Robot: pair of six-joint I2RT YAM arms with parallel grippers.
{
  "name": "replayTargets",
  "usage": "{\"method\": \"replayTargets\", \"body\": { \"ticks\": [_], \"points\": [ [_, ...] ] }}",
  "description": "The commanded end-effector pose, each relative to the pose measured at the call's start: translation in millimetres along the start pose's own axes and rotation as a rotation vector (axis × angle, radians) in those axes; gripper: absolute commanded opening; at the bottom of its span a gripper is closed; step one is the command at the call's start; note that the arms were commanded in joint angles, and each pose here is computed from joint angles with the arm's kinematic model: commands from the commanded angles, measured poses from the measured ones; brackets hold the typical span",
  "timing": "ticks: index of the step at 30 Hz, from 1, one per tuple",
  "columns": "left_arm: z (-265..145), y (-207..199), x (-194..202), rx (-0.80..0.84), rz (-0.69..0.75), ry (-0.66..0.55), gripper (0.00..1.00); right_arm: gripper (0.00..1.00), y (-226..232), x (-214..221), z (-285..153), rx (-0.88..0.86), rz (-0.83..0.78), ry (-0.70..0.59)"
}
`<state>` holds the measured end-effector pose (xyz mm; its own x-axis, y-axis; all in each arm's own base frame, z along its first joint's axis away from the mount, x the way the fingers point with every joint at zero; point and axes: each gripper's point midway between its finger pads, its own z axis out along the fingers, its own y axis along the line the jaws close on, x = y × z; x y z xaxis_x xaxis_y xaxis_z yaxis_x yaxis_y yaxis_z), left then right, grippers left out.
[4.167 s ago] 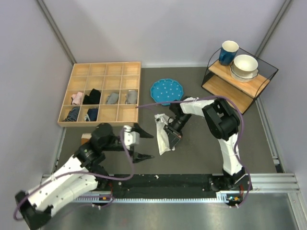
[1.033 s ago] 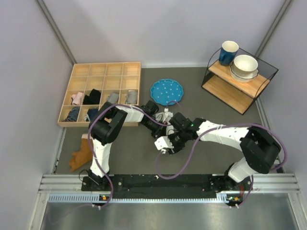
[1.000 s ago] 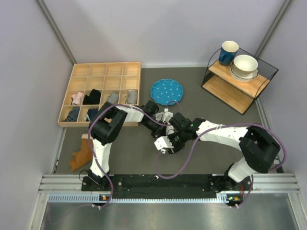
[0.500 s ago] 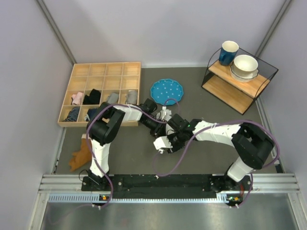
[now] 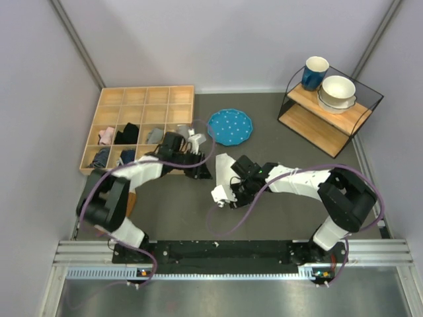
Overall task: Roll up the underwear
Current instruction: Roll the underwear to the center of the board.
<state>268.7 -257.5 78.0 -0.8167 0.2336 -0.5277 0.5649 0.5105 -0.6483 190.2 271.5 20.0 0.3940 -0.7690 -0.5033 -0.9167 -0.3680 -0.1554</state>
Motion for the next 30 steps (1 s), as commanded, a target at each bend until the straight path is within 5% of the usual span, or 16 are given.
{"method": "replayTargets", "body": {
  "ticks": [1,9,15,18,24,30],
  "points": [
    [-40.2,6.2,-36.2,-0.176,0.099,-0.31,0.39,0.41,-14.8,4.8,0.7,0.034,0.067,0.014],
    [-126.8,-54.3,-48.7,-0.235,0.55,-0.798,0.41,0.41,-29.8,-0.3,-0.8,0.063,0.129,0.01],
    [-129.0,-109.3,-11.5,-0.097,0.956,-0.851,0.45,0.42,-34.5,1.6,3.3,0.053,0.182,0.019],
    [-124.3,-117.0,-3.5,-0.123,1.028,-0.849,0.45,0.41,-39.1,2.2,3.5,0.043,0.217,0.022],
    [-188.6,-72.0,-25.6,-0.547,0.756,-1.061,0.47,0.39,-45.1,12.1,6.1,0.035,0.276,0.062],
    [-251.9,-101.3,-24.3,-0.585,0.761,-1.282,0.5,0.21,-48.3,16.5,9.7,0.029,0.302,0.093]
  ]
}}
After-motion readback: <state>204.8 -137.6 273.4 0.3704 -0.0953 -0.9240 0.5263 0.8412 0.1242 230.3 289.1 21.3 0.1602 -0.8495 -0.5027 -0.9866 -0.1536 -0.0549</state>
